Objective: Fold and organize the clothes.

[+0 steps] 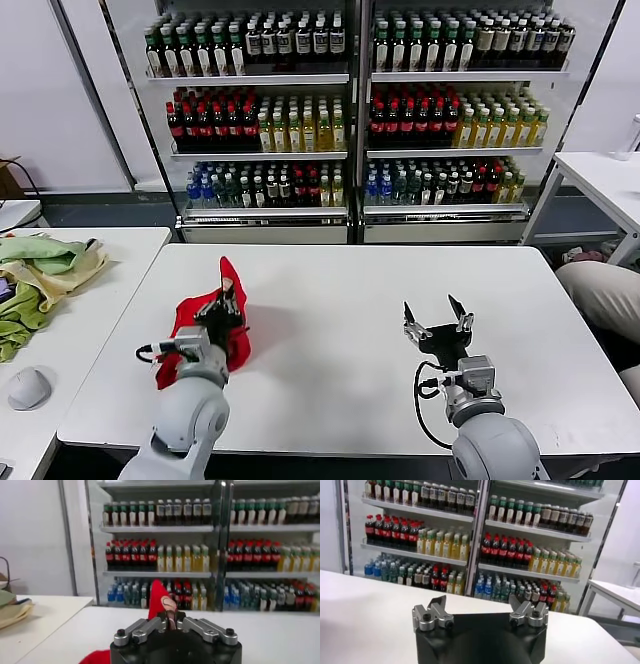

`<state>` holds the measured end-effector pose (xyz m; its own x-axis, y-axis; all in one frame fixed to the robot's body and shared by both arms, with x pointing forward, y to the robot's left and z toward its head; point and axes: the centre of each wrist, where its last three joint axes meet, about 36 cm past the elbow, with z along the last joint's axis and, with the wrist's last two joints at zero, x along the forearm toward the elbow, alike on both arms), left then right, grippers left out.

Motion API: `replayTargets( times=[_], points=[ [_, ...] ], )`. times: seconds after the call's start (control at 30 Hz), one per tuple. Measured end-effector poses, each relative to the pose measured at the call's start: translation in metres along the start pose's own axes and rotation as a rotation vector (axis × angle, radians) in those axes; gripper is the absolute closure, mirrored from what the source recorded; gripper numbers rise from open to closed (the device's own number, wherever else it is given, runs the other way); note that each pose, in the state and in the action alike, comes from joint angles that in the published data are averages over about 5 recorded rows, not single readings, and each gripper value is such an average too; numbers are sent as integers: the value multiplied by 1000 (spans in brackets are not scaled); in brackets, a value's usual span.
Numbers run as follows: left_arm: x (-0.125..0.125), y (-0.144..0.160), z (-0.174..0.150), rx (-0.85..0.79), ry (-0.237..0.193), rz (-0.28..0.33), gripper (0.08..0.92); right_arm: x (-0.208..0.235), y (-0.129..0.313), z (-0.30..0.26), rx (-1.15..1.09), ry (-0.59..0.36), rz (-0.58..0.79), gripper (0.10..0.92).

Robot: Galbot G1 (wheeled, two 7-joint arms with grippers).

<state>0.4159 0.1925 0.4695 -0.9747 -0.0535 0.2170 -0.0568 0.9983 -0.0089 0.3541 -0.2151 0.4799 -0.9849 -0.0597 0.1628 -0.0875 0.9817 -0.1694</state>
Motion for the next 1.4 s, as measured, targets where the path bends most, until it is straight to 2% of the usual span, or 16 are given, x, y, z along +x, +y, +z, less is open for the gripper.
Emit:
replayTargets(
  times=[0.17, 0.37, 0.5, 0.67, 0.8, 0.93, 1.13, 1.4],
  points=[
    [-5, -11, -15, 73, 11, 55, 628, -1, -2, -1, 5, -1, 4, 200],
    [7, -19, -29, 135, 3, 154, 455, -6, -1, -3, 3, 0, -3, 200],
    [14, -8, -34, 119, -49, 174, 342, -13, 4, -3, -12, 8, -22, 200],
    [10, 32, -26, 12, -144, 106, 210, -36, 22, -5, -82, 37, -68, 200],
    [11, 66, -19, -69, -202, 47, 180, -62, 52, -8, -168, 77, -144, 200],
    [13, 89, -12, -132, -235, 16, 177, -88, 88, -8, -226, 128, -238, 200],
    [12, 109, -6, -202, -265, -7, 177, -127, 133, -2, -263, 216, -334, 200],
    [11, 121, -2, -252, -284, -20, 177, -158, 169, 13, -273, 310, -411, 200]
  ],
)
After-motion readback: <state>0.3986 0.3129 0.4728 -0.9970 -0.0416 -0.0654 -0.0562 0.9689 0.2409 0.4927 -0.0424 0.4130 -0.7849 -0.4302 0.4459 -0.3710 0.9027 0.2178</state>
